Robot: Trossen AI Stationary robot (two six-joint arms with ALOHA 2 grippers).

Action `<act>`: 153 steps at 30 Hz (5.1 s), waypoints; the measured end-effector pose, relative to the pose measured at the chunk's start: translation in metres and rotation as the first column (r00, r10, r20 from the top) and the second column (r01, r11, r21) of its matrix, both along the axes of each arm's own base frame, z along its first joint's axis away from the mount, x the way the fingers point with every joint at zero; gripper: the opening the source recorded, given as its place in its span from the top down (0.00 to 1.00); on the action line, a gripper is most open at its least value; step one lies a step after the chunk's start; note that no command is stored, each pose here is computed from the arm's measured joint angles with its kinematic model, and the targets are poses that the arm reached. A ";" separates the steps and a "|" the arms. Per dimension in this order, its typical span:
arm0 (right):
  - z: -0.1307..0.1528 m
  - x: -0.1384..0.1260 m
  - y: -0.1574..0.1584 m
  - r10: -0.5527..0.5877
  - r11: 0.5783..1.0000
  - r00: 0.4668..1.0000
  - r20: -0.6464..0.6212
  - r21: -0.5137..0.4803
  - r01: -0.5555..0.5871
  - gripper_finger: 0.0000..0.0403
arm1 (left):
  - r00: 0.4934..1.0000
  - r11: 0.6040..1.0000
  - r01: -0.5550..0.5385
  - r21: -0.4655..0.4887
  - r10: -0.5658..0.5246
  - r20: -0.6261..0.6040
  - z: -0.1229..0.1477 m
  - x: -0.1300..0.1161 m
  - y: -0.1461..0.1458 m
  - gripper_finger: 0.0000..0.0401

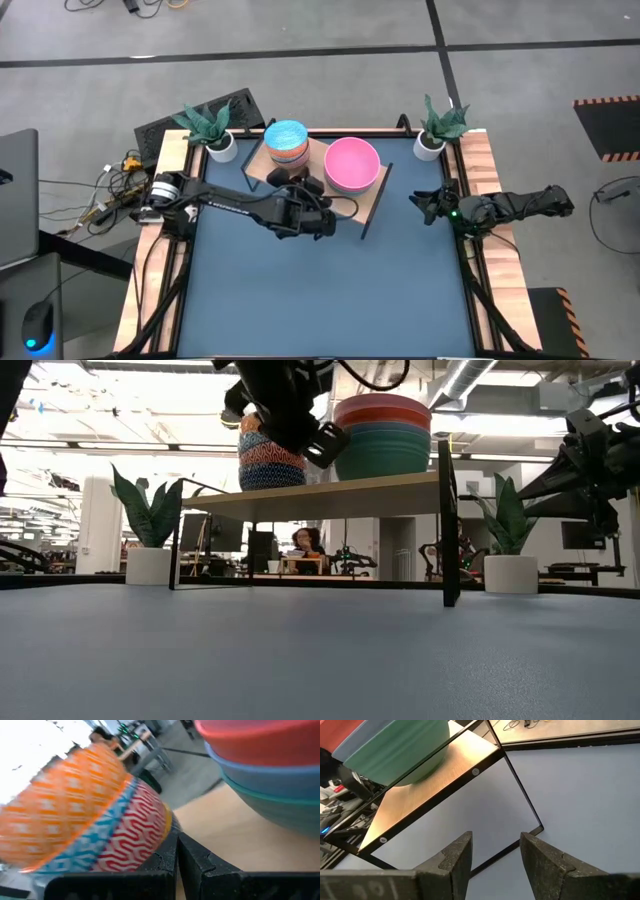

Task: Place and stack bowls onto a shelf
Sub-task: Stack the printed blue bowl on the printed orange bowl on the shelf

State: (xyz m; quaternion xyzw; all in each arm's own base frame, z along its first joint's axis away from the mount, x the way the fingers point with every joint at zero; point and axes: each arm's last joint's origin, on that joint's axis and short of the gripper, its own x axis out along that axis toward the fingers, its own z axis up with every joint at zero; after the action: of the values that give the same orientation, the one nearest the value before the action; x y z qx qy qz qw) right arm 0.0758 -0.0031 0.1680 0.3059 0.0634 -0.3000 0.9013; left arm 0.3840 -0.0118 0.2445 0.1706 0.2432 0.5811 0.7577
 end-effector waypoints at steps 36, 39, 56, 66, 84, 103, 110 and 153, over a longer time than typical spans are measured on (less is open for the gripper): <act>0.060 0.012 0.013 0.397 0.916 0.842 0.366 -0.100 -0.388 0.69 | 0.955 0.943 0.206 -0.263 -0.252 -0.154 0.070 -0.036 -0.059 1.00; 0.090 0.020 0.014 0.426 0.903 0.846 0.319 -0.207 -0.377 0.76 | 0.958 0.955 0.153 -0.255 -0.206 -0.198 0.087 -0.053 -0.059 1.00; 0.202 0.219 0.050 0.308 0.715 0.921 -0.238 -0.581 -0.389 0.96 | 0.957 0.900 0.291 -0.326 -0.269 0.113 0.178 -0.154 -0.058 1.00; 0.188 0.326 0.067 -0.042 0.585 0.842 -0.537 -0.696 -0.415 0.96 | 0.919 0.863 0.385 -0.327 -0.326 0.222 0.204 -0.198 -0.052 1.00; 0.098 0.414 0.094 -0.590 0.420 0.474 -0.654 -0.750 -0.511 0.96 | 0.868 0.808 0.497 -0.316 -0.467 0.170 0.207 -0.212 -0.068 1.00; 0.076 0.426 0.064 -0.738 0.408 0.260 -0.623 -0.718 -0.564 0.96 | 0.829 0.779 0.559 -0.285 -0.520 0.204 0.217 -0.233 -0.068 1.00; 0.081 0.430 0.047 -0.745 0.426 0.255 -0.616 -0.734 -0.528 0.96 | 0.828 0.777 0.561 -0.285 -0.526 0.195 0.216 -0.233 -0.068 1.00; 0.082 0.438 0.014 -0.728 0.456 0.296 -0.619 -0.759 -0.464 0.95 | 0.823 0.779 0.567 -0.267 -0.525 0.217 0.222 -0.244 -0.059 1.00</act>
State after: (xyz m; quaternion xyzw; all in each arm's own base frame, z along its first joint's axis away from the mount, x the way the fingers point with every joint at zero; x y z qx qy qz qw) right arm 0.5136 0.0113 0.2503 -0.4381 0.3799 -0.4931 0.6486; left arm 0.1400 -0.0710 0.4667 0.0702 0.2239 0.2987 0.9251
